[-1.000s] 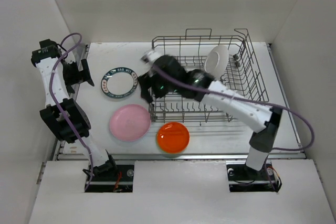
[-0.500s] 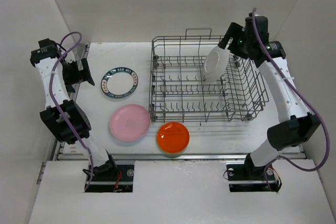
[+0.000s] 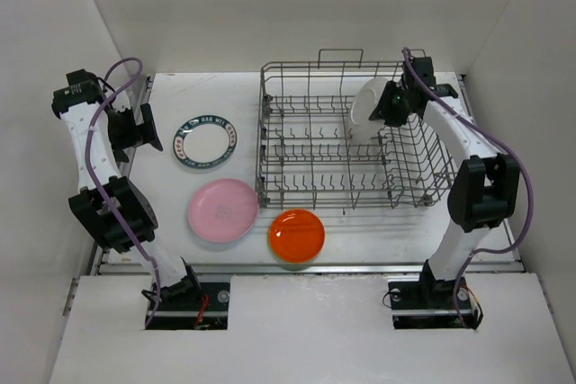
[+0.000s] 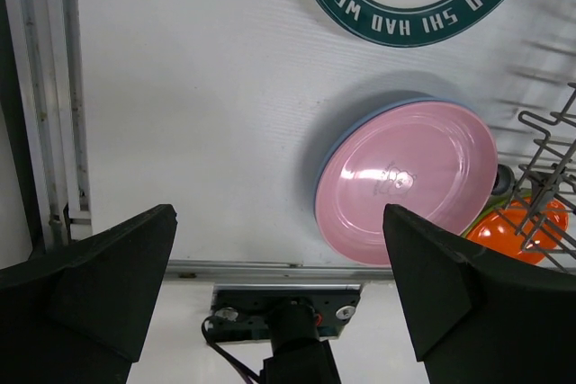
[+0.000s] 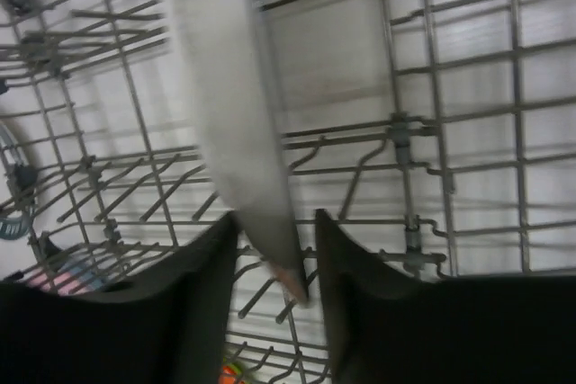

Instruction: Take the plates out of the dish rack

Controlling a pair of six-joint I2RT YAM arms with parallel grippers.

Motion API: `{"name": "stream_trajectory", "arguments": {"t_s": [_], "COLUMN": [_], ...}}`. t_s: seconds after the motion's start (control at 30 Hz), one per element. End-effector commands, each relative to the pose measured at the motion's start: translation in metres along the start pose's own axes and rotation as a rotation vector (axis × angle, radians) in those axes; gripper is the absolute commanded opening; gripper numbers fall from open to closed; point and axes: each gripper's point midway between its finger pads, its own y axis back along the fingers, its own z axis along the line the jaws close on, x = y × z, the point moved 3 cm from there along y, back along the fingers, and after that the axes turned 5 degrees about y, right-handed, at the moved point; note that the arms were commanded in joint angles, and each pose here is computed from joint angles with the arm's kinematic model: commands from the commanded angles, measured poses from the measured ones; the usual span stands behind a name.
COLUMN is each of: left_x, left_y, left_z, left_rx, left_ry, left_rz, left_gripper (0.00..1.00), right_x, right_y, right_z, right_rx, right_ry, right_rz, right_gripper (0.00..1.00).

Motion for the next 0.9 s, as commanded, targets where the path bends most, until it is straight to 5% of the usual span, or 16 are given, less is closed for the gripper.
{"name": "stream_trajectory", "arguments": {"t_s": [0.0,0.07,0.1,0.17,0.57,0.87], "left_x": [0.007,0.007,0.007,0.009,0.002,0.006], "left_y": [0.01,0.01,0.01,0.008,0.018,0.021], "left_z": [-0.002,-0.002,-0.002,-0.002,-0.01,-0.022], "left_rx": [0.001,0.001,0.001,0.001,0.036,0.117], "left_ry": [-0.016,-0.016,-0.016,-0.013,-0.015,-0.032], "left_rz": [-0.011,-0.011,-0.011,-0.002,-0.044,-0.03], "left_gripper": [0.99,0.99,0.99,0.99,0.99,0.99], "right_x": [-0.016,-0.018,-0.022,-0.027,-0.056,-0.024], "right_y": [0.003,0.003,0.005,0.015,0.13,0.154], "right_z": [0.018,0.018,0.018,0.018,0.089,0.132], "right_rx": [-0.103,-0.105,-0.098,-0.095,0.017,0.165], "right_ry": [0.074,0.099,0.1,0.141,0.459,0.638], "right_rz": [-0.079,-0.088,-0.103,-0.134,-0.485,-0.571], "right_gripper": [0.37,0.22,0.07,0.0,0.0,0.0]}}
